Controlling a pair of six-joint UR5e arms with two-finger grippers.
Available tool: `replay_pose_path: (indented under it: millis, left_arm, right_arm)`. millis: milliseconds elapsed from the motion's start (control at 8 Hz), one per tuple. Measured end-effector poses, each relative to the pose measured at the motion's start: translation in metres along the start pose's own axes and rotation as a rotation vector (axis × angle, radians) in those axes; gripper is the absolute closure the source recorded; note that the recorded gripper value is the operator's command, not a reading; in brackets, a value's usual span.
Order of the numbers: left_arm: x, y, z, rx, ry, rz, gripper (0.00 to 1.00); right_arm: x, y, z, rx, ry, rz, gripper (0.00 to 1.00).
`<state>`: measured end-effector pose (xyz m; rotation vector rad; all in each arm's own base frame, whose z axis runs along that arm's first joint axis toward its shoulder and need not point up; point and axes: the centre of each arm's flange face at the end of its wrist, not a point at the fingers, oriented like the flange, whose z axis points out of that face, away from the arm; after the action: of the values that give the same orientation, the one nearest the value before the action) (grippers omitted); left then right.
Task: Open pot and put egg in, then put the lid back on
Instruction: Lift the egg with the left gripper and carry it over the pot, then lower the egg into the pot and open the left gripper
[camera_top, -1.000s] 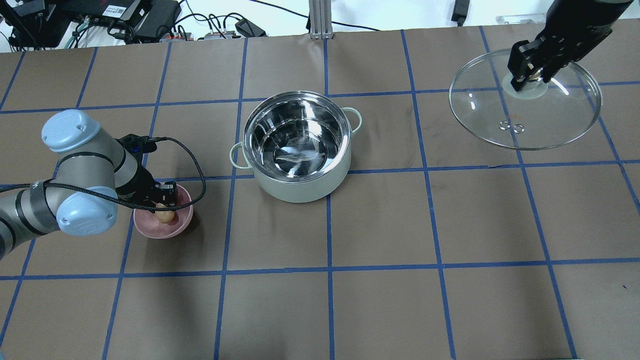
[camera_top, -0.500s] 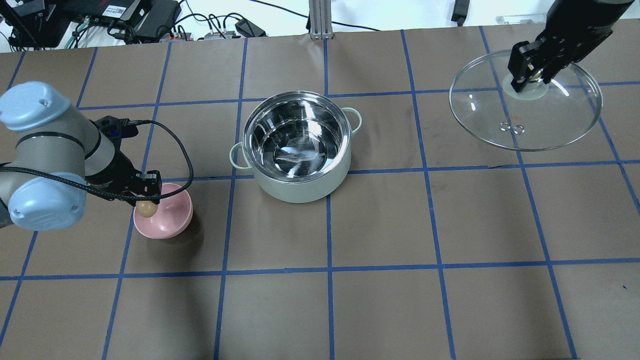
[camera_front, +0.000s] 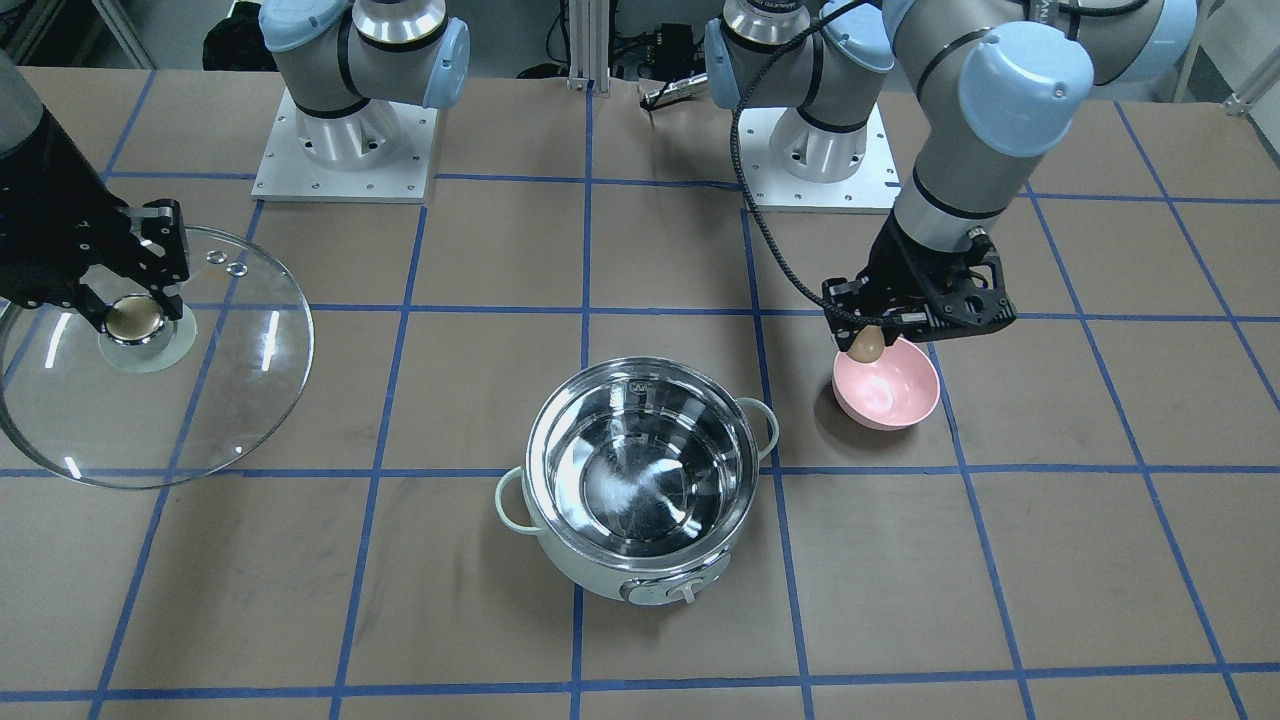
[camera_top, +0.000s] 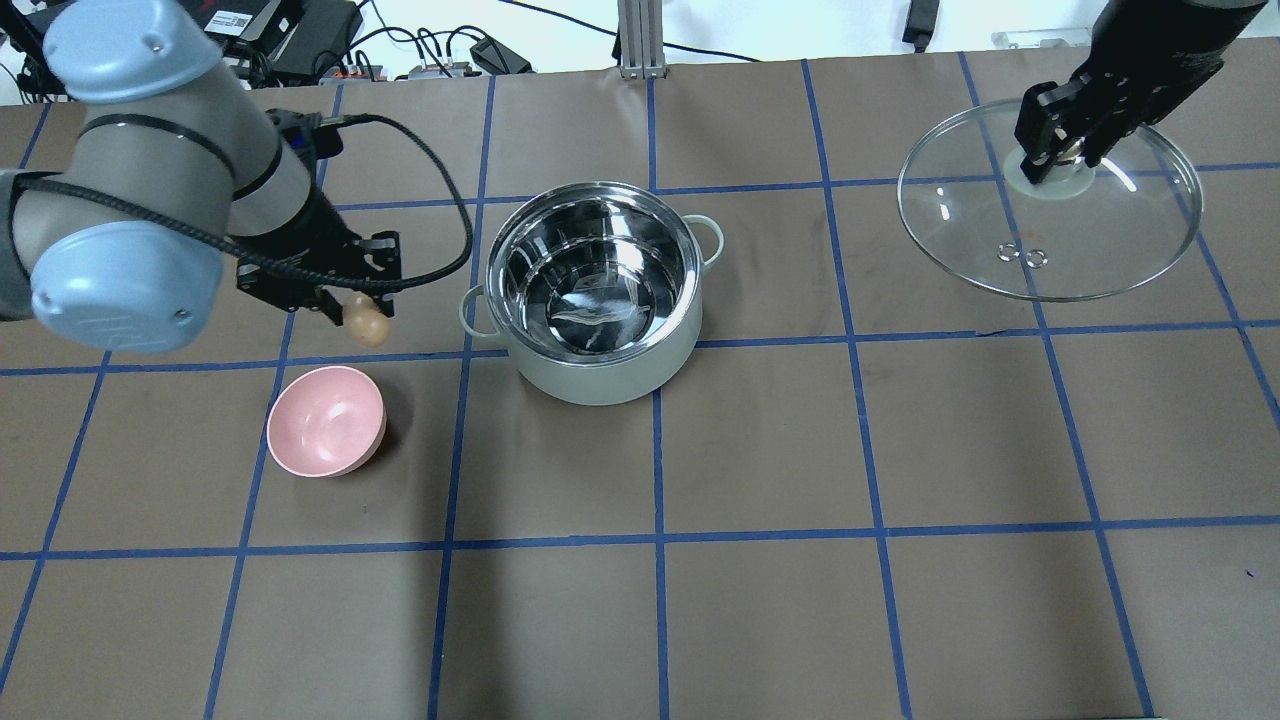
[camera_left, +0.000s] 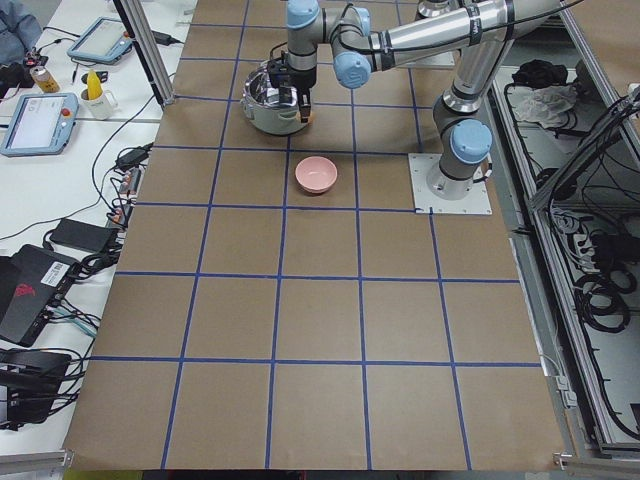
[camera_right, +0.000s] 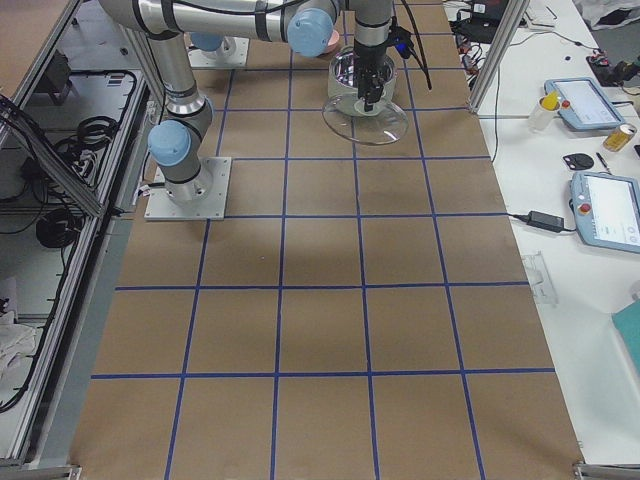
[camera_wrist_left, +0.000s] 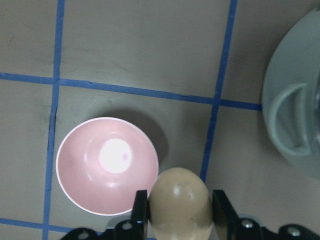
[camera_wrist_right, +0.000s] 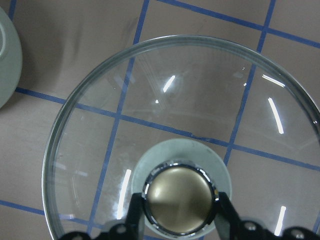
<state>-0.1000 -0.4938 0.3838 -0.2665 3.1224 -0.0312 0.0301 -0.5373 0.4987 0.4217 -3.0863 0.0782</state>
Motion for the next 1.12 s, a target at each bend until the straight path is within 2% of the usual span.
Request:
replay_pose_path:
  millis: [250,500,875,1000,1125]
  left_arm:
    - [0.067,-0.011,-0.002,0.01,0.011,-0.06,0.74]
    - [0.123,-0.027,0.024,0.036,0.026,-0.109,0.74]
    - [0.183,-0.027,0.064,0.063,0.067,-0.156,0.73]
    - [0.193,-0.029,0.076,0.066,0.078,-0.162,0.44]
    - [0.2,-0.032,0.089,0.061,0.093,-0.169,0.11]
  right_arm:
    - [0.0,0.0,0.002,-0.001,0.006,0.0,1.0]
    - [0.001,0.0,0.003,0.004,0.007,0.0,1.0]
    - [0.0,-0.001,0.004,0.004,0.001,-0.002,1.0]
    - [0.0,-0.002,0.005,0.004,0.002,-0.002,1.0]
    - [0.0,-0.002,0.005,0.003,0.002,-0.002,1.0]
